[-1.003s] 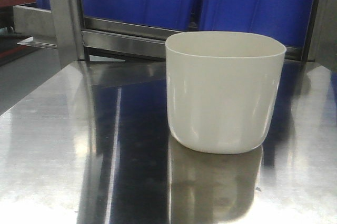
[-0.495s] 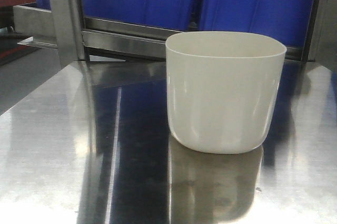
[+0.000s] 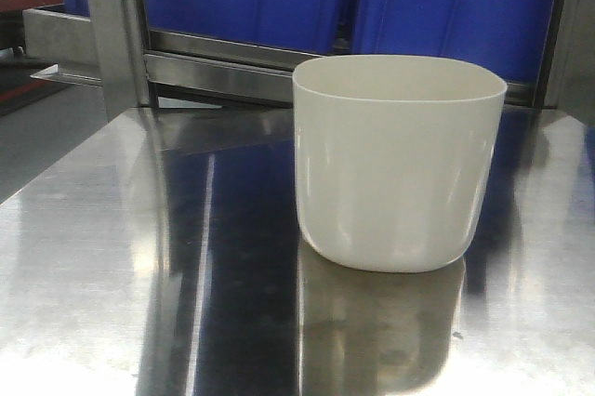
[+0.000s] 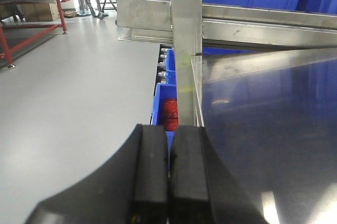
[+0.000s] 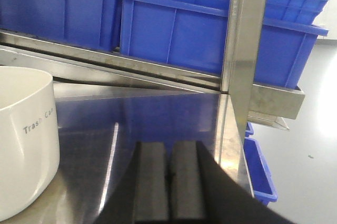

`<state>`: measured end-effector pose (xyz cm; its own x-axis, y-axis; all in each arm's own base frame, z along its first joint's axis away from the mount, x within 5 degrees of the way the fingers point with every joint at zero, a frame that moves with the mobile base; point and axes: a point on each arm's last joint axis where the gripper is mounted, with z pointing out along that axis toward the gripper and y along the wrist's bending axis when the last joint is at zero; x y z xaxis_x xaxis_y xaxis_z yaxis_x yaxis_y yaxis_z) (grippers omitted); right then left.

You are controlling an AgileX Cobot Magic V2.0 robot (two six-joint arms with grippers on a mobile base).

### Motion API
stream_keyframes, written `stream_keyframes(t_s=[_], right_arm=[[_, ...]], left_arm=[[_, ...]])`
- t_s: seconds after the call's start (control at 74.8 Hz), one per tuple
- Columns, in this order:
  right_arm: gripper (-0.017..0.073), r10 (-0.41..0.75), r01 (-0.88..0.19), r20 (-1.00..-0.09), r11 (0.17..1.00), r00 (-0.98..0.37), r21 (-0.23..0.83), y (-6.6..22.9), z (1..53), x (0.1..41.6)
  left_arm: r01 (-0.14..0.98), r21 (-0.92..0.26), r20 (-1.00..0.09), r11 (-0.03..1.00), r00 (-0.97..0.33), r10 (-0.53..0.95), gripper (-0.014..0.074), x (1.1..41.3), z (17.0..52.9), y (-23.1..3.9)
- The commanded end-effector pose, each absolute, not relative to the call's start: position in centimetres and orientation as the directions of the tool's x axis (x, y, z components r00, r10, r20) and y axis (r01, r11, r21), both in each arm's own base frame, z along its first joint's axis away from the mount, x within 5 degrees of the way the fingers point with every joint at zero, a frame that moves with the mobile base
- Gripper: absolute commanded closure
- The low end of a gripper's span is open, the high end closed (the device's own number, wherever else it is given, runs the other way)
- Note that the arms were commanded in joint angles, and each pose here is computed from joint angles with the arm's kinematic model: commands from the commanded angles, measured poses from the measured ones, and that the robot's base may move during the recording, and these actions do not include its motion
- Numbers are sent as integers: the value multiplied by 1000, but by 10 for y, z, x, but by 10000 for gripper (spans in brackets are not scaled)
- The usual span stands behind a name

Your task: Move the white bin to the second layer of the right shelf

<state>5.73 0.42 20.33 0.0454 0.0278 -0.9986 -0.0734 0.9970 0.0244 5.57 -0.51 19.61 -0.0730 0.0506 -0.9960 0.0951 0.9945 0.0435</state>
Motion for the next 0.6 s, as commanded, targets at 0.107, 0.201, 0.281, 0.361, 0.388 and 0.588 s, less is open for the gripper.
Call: stream_keyframes(t_s=[0.107, 0.201, 0.281, 0.361, 0.388, 0.588], right_arm=[[504, 35, -63, -999, 997, 34, 33, 4, 233, 72], [504, 115, -57, -993, 992, -39, 117, 5, 240, 84], [504, 158, -47, -984, 986, -77, 162, 6, 253, 98], [504, 158, -46, -984, 986, -79, 162, 7, 271, 110], [504, 158, -45, -984, 986, -88, 162, 7, 275, 115], [504, 153, -49, -976, 985, -155, 162, 11, 317, 148]], left_arm=[[98, 38, -999, 994, -9, 39, 509, 56, 192, -6], [98, 38, -999, 994, -9, 39, 509, 56, 192, -6], [98, 38, -999, 994, -9, 39, 509, 56, 192, -6], [98, 38, -999, 994, -9, 39, 509, 56, 192, -6], [98, 38, -999, 994, -9, 39, 509, 56, 192, -6], [98, 38, -999, 994, -9, 39, 509, 56, 192, -6]])
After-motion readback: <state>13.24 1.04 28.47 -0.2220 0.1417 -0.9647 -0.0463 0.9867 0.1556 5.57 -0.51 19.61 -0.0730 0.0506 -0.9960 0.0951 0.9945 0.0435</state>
